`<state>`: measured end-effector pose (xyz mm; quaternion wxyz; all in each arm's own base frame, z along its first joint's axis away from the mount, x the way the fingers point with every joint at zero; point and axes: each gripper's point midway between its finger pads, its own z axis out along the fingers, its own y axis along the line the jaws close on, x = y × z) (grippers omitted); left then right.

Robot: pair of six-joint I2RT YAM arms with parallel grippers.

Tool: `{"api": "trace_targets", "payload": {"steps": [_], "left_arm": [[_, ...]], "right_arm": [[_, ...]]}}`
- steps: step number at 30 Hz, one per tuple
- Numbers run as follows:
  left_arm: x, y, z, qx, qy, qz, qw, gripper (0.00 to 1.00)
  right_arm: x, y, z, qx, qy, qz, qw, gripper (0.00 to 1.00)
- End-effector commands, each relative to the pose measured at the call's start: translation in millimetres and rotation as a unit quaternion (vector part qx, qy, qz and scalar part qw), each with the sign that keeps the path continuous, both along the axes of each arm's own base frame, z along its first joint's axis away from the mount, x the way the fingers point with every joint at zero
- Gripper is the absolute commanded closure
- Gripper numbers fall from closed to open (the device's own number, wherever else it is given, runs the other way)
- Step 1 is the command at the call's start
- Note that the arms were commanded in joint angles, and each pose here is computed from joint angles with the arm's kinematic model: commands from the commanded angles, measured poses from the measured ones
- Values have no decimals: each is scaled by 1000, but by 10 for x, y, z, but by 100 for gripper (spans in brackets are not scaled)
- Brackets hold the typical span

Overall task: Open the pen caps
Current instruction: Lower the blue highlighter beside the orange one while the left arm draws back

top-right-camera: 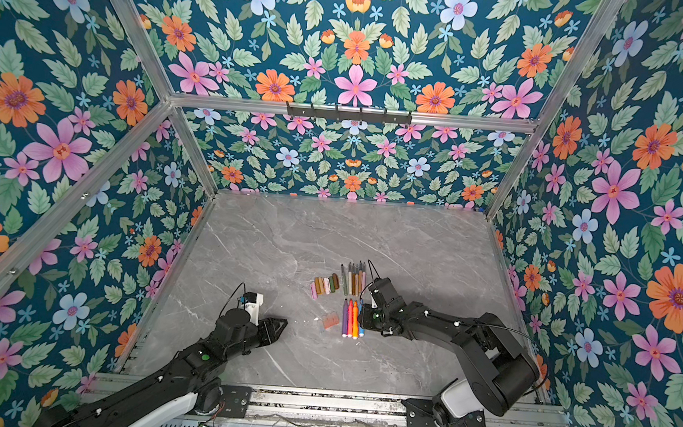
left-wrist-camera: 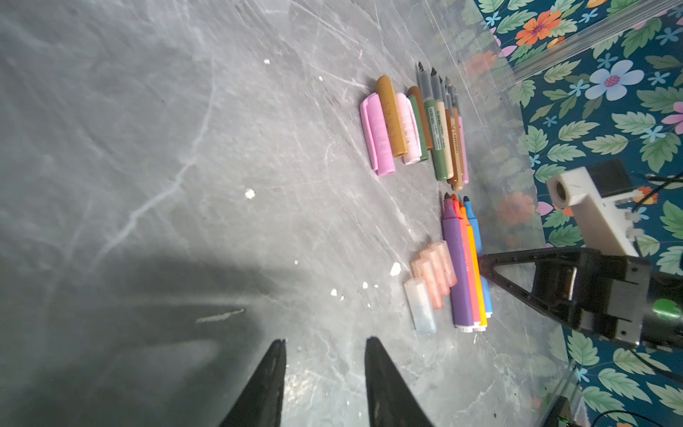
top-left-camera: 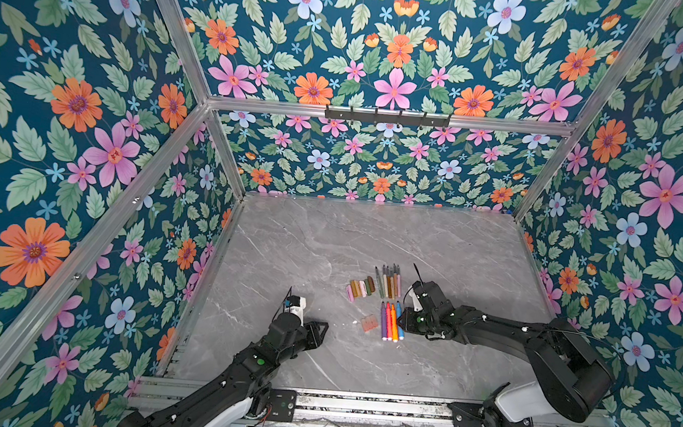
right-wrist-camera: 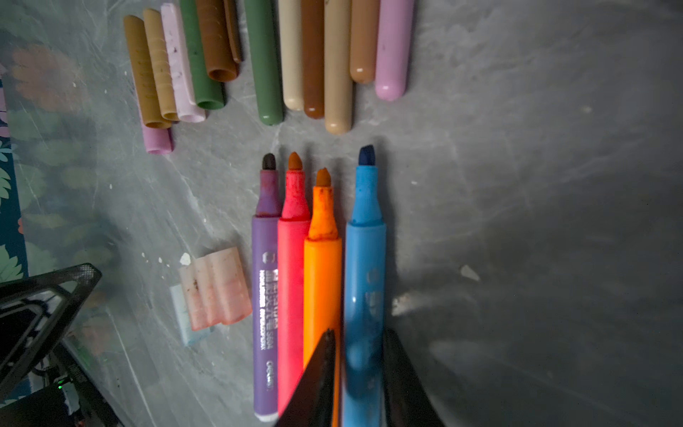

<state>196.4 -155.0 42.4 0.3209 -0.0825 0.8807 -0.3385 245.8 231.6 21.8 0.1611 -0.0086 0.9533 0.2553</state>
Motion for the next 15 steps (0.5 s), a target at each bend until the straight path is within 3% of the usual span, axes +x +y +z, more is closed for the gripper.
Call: {"api": "trace_targets", "payload": {"steps": [1,15], "left_arm": [[8,-16,25,-3,-5,-4,1000,62],[10,-8,17,-3,-4,-3,1000,62]], "right_arm": [[-73,-77,-107,-18,22,-8,1000,74],[-94,-59,-45,1,19,-12,1000,70]]}}
